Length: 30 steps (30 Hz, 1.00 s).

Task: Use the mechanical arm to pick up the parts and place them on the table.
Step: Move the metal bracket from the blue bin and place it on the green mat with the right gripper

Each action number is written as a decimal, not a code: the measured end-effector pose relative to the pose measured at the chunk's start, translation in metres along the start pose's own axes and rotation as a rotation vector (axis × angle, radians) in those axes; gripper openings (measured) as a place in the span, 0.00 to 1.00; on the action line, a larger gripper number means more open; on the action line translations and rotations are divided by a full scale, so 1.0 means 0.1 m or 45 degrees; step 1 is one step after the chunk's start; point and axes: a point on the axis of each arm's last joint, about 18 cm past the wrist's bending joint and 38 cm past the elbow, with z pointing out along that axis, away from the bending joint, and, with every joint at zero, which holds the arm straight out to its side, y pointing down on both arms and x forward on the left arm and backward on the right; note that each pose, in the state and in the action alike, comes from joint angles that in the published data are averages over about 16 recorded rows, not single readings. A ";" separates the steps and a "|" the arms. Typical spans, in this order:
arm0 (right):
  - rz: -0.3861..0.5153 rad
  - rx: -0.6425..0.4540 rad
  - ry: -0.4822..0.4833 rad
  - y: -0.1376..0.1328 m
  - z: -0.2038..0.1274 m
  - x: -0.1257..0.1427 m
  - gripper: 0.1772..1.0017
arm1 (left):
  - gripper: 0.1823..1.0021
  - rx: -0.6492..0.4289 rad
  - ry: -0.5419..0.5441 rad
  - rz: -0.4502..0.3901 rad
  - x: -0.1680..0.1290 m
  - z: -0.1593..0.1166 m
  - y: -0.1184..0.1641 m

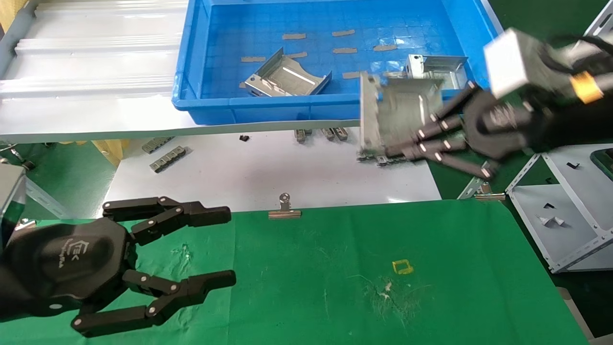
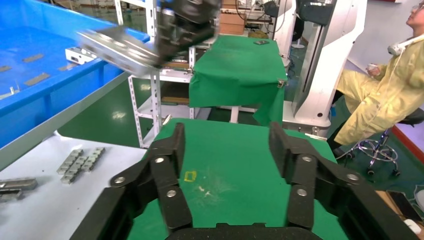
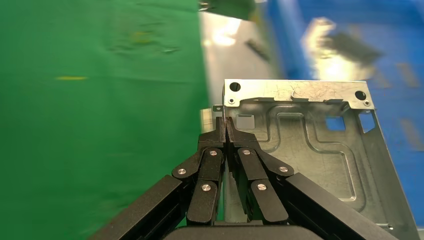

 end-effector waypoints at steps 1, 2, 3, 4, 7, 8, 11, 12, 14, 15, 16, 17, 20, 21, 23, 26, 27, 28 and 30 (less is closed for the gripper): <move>0.007 -0.007 -0.016 0.04 -0.02 -0.07 0.02 | 0.47 0.000 0.000 0.000 0.00 0.00 0.00; 0.015 -0.014 -0.034 0.08 -0.03 -0.15 0.02 | 0.49 0.000 0.000 0.000 0.00 0.00 0.00; 0.025 -0.022 -0.052 0.12 -0.04 -0.22 0.02 | 0.52 0.000 0.000 0.000 0.00 0.00 0.00; 0.035 -0.030 -0.071 0.17 -0.04 -0.30 0.02 | 0.55 0.000 0.000 0.000 0.00 0.00 0.00; 0.072 -0.063 -0.126 0.34 -0.02 -0.50 0.02 | 0.65 0.000 0.000 0.000 0.00 0.00 0.00; 0.085 -0.076 -0.144 0.40 0.00 -0.56 0.02 | 0.67 0.000 0.000 0.000 0.00 0.00 0.00; 0.121 -0.123 -0.192 0.61 0.08 -0.72 0.02 | 0.74 0.000 0.000 0.000 0.00 0.00 0.00; 0.132 -0.141 -0.205 0.68 0.11 -0.76 0.02 | 0.77 0.000 0.000 0.000 0.00 0.00 0.00; 0.147 -0.177 -0.231 0.83 0.19 -0.82 0.02 | 0.81 0.000 0.000 0.000 0.00 0.00 0.00; 0.151 -0.195 -0.243 0.90 0.24 -0.86 0.02 | 0.83 0.000 0.000 0.000 0.00 0.00 0.00; 0.155 -0.212 -0.255 0.97 0.28 -0.88 0.02 | 0.84 0.000 0.000 0.000 0.00 0.00 0.00; 0.156 -0.228 -0.266 1.04 0.33 -0.91 0.02 | 0.86 0.000 0.000 0.000 0.00 0.00 0.00; 0.155 -0.274 -0.292 1.23 0.50 -0.98 0.02 | 0.91 0.000 0.000 0.000 0.00 0.00 0.00; 0.153 -0.287 -0.299 1.29 0.55 -0.99 0.02 | 0.92 0.000 0.000 0.000 0.00 0.00 0.00; 0.144 -0.312 -0.309 1.40 0.66 -1.02 0.02 | 0.94 0.000 0.000 0.000 0.00 0.00 0.00; 0.128 -0.341 -0.318 1.52 0.82 -1.04 0.02 | 0.97 0.000 0.000 0.000 0.00 0.00 0.00; 0.121 -0.349 -0.321 1.56 0.87 -1.04 0.02 | 0.97 0.000 0.000 0.000 0.00 0.00 0.00; 0.114 -0.356 -0.324 1.59 0.91 -1.04 0.02 | 0.98 0.000 0.000 0.000 0.00 0.00 0.00; 0.102 -0.369 -0.330 1.65 0.99 -1.04 0.02 | 0.98 0.000 0.000 0.000 0.00 0.00 0.00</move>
